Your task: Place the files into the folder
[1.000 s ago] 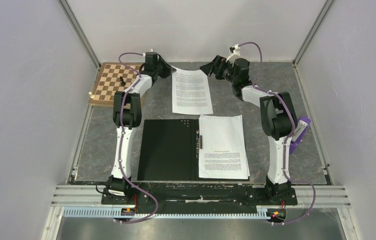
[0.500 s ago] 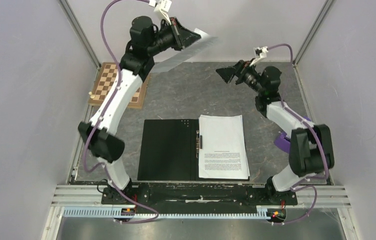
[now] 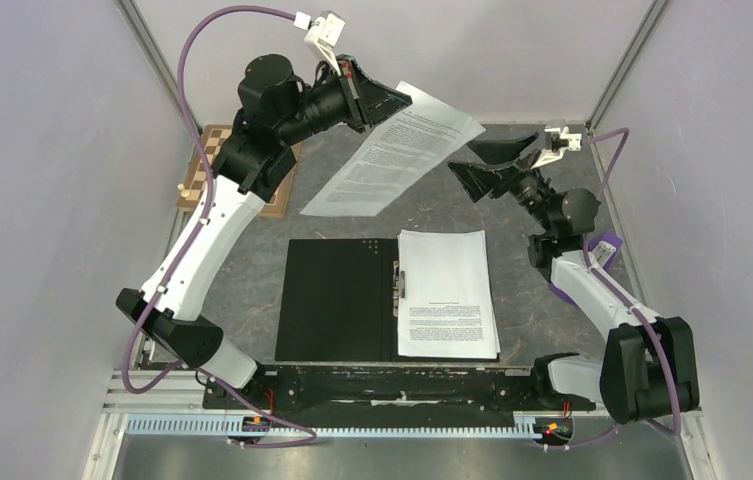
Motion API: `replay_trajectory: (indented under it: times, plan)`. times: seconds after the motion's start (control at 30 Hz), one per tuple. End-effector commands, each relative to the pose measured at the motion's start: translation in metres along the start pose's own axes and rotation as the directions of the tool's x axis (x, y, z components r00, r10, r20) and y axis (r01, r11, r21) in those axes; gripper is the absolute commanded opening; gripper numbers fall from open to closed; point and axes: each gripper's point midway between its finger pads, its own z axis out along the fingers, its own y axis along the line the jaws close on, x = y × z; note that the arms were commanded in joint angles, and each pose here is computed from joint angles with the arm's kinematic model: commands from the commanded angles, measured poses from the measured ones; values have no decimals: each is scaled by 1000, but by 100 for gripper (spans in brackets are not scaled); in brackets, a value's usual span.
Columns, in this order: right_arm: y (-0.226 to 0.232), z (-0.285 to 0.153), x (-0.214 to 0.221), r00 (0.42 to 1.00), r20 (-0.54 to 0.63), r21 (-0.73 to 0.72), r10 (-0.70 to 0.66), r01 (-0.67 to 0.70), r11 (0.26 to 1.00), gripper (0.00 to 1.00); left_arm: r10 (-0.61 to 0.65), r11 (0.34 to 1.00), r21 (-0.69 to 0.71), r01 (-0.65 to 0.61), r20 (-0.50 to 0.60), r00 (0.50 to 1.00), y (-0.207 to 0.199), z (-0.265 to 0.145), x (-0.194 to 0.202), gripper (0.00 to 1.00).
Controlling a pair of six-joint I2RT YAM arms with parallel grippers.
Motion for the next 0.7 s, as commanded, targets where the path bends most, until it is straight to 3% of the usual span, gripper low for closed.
replay_trajectory:
  times: [0.0, 0.27, 0.5, 0.67]
  plan:
    - [29, 0, -20, 997, 68, -95, -31, 37, 995, 98, 24, 999, 32, -27, 85, 996, -32, -18, -30, 2]
    - [34, 1, -20, 997, 78, -109, -5, 14, 994, 98, 39, 999, 8, -41, 142, 989, -41, -29, -46, 2]
    - [81, 23, 12, 996, -8, -272, 92, -91, 958, 98, 15, 999, -38, -7, 212, 977, -27, -28, -48, 2]
    - [92, 24, 34, 989, -29, -301, 148, -150, 942, 88, 8, 994, -106, 20, 252, 968, -11, -30, -48, 2]
